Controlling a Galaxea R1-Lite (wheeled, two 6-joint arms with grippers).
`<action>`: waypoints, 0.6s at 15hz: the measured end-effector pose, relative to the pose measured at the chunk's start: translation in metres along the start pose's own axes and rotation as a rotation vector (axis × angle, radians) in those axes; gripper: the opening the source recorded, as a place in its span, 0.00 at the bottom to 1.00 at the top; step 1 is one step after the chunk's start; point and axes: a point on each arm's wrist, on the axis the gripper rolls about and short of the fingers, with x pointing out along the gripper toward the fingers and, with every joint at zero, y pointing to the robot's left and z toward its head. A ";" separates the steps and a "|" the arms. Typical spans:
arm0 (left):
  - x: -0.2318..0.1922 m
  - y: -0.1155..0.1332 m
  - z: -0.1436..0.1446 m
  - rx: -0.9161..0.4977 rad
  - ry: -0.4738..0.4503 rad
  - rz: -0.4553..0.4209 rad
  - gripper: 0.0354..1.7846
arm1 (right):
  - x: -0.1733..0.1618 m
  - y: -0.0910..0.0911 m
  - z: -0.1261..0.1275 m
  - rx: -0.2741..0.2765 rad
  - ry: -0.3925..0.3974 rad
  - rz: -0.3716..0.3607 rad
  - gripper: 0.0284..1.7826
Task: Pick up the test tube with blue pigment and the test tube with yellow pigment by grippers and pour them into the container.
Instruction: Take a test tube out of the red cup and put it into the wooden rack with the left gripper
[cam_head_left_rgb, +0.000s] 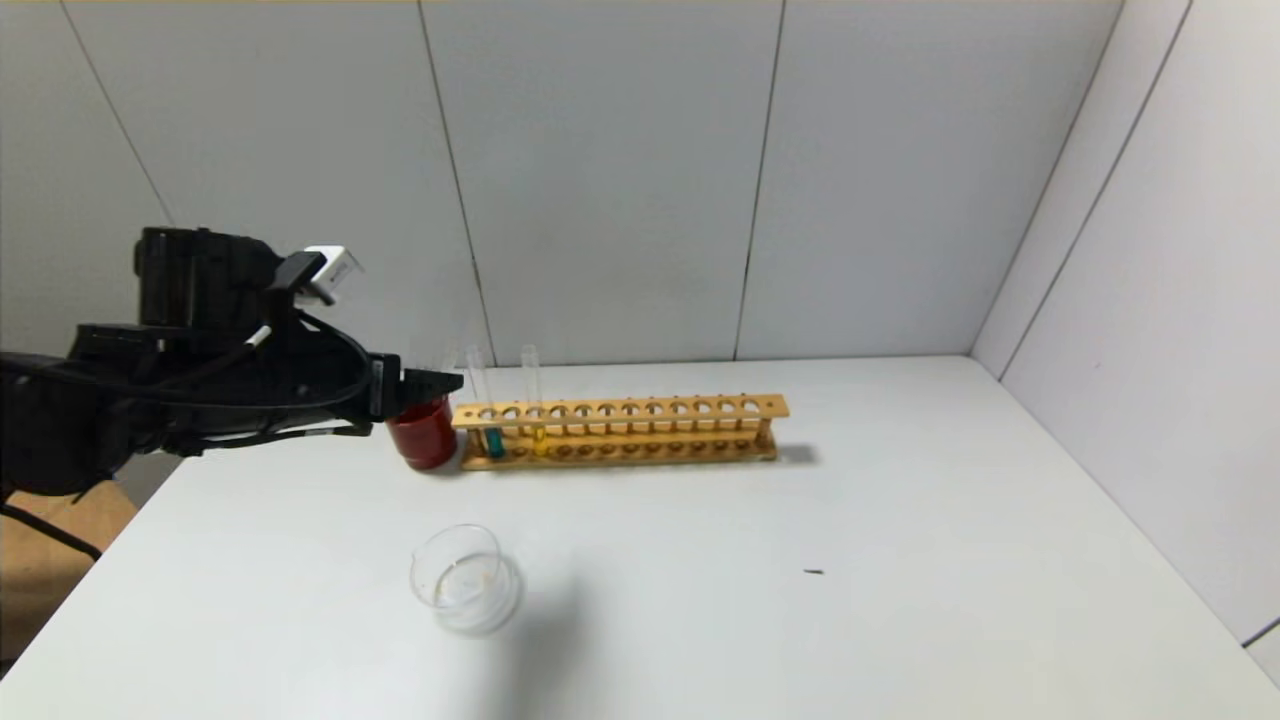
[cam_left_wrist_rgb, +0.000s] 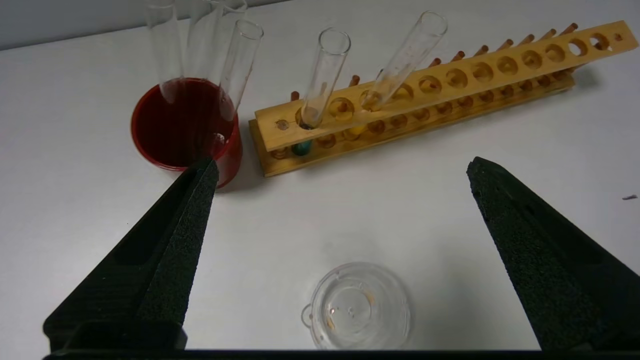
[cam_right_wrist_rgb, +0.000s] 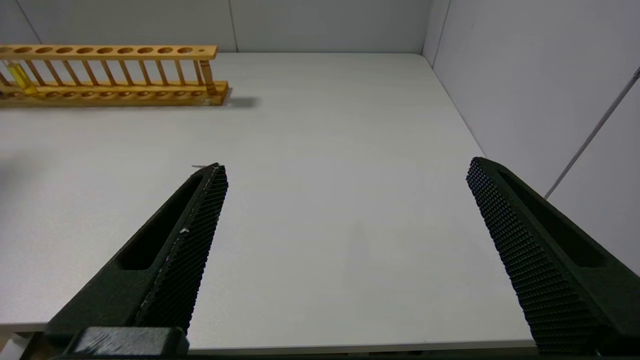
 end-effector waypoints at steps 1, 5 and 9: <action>0.011 0.002 -0.002 -0.010 0.017 0.000 0.98 | 0.000 0.000 0.000 0.000 0.000 0.000 0.98; 0.042 0.007 -0.010 -0.039 0.065 -0.002 0.98 | 0.000 0.000 0.000 0.000 0.000 0.000 0.98; 0.067 0.012 -0.012 -0.066 0.084 0.002 0.98 | 0.000 0.000 0.000 0.000 0.000 0.000 0.98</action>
